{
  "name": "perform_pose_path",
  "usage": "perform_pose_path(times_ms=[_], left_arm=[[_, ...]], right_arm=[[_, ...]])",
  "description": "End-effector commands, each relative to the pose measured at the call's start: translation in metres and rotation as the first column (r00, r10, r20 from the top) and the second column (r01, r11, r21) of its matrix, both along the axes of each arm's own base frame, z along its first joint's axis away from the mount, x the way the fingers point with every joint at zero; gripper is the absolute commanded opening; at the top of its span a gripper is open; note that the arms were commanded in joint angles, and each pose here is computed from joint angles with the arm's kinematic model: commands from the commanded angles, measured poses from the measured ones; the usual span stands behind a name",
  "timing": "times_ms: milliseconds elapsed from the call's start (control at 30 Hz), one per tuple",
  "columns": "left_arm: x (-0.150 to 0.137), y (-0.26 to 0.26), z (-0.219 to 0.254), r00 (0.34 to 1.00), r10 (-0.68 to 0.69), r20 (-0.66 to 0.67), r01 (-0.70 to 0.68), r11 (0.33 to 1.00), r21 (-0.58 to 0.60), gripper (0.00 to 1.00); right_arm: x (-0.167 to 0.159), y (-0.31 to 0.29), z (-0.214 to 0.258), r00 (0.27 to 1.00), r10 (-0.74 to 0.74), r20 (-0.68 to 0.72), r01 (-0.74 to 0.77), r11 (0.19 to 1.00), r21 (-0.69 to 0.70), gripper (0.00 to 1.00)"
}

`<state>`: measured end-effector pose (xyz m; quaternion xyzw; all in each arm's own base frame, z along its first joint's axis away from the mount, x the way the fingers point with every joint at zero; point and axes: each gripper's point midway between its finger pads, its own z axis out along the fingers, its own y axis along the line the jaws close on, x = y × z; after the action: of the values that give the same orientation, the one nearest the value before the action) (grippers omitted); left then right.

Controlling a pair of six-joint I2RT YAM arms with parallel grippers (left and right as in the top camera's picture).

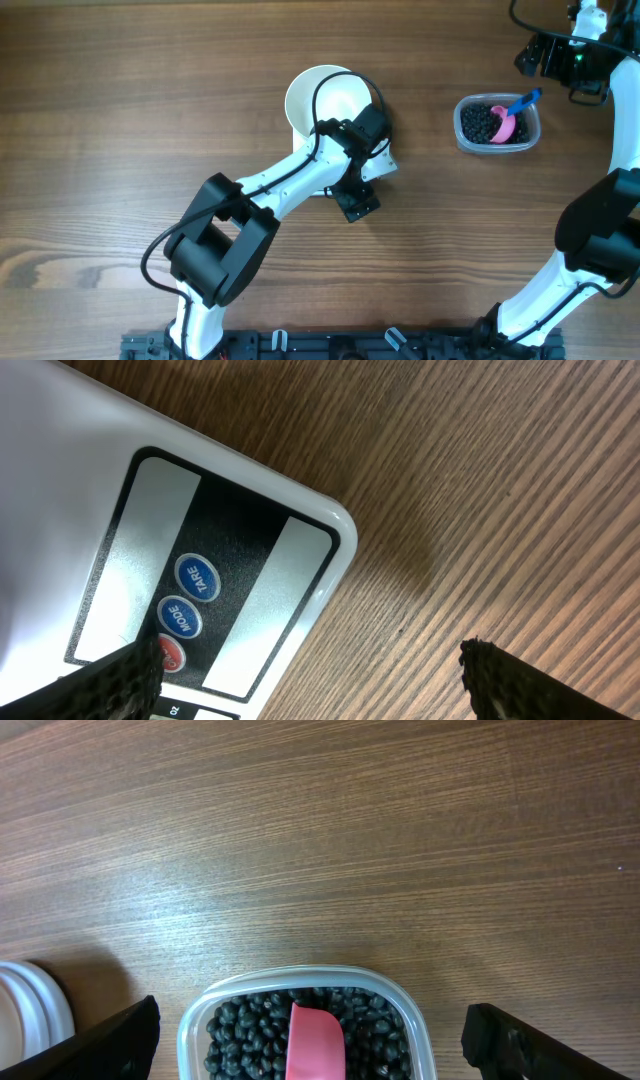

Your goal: Scoop item into bowl and weigh 150g on scale

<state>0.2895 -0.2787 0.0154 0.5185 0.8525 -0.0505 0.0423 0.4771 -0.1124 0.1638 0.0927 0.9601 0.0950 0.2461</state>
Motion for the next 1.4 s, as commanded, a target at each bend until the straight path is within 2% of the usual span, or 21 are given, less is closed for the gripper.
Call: perform_pose_path(times_ms=[0, 767, 867, 1100, 1167, 1200, 1267, 1367], left_arm=[[-0.031, 0.012, -0.047, 0.988, -0.016, -0.156, 0.025, 0.998, 0.052, 1.0], [-0.048, 0.018, -0.058, 0.963, 0.011, -0.27, 0.005, 0.998, 0.057, 0.99], [-0.06, 0.015, -0.053, 0.947, -0.012, -0.322, 0.024, 0.999, 0.036, 0.97], [-0.056, 0.017, -0.055, 0.951, 0.052, -0.304, -0.032, 0.997, 0.071, 0.98], [-0.05, 0.012, -0.047, 0.961, 0.048, -0.273, -0.037, 0.998, 0.046, 0.96], [-0.048, 0.008, -0.039, 0.965, 0.046, -0.258, -0.041, 0.999, 0.025, 1.0], [-0.043, 0.0, -0.018, 0.974, 0.033, -0.224, -0.041, 0.999, -0.031, 1.0], [-0.039, -0.013, 0.037, 0.989, 0.007, -0.146, -0.031, 0.987, -0.16, 1.0]], right_arm=[[0.004, -0.006, 0.003, 1.0, -0.013, 0.012, 0.013, 1.0, -0.008, 1.0], [0.004, -0.006, 0.003, 1.0, -0.013, 0.012, 0.013, 1.0, -0.008, 1.0], [0.004, -0.006, 0.003, 1.0, -0.013, 0.012, 0.013, 1.0, -0.008, 1.0], [0.004, -0.006, 0.003, 1.0, -0.013, 0.012, 0.013, 1.0, -0.008, 1.0], [0.004, -0.006, 0.003, 1.0, -0.013, 0.012, 0.013, 1.0, -0.008, 0.99], [0.004, -0.006, 0.003, 1.0, -0.013, 0.012, 0.013, 1.0, -0.008, 1.0], [0.004, -0.006, 0.003, 1.0, -0.013, 0.012, 0.013, 1.0, -0.009, 1.0], [0.004, -0.006, 0.003, 1.0, -0.013, 0.012, 0.013, 1.0, -0.008, 1.0]])
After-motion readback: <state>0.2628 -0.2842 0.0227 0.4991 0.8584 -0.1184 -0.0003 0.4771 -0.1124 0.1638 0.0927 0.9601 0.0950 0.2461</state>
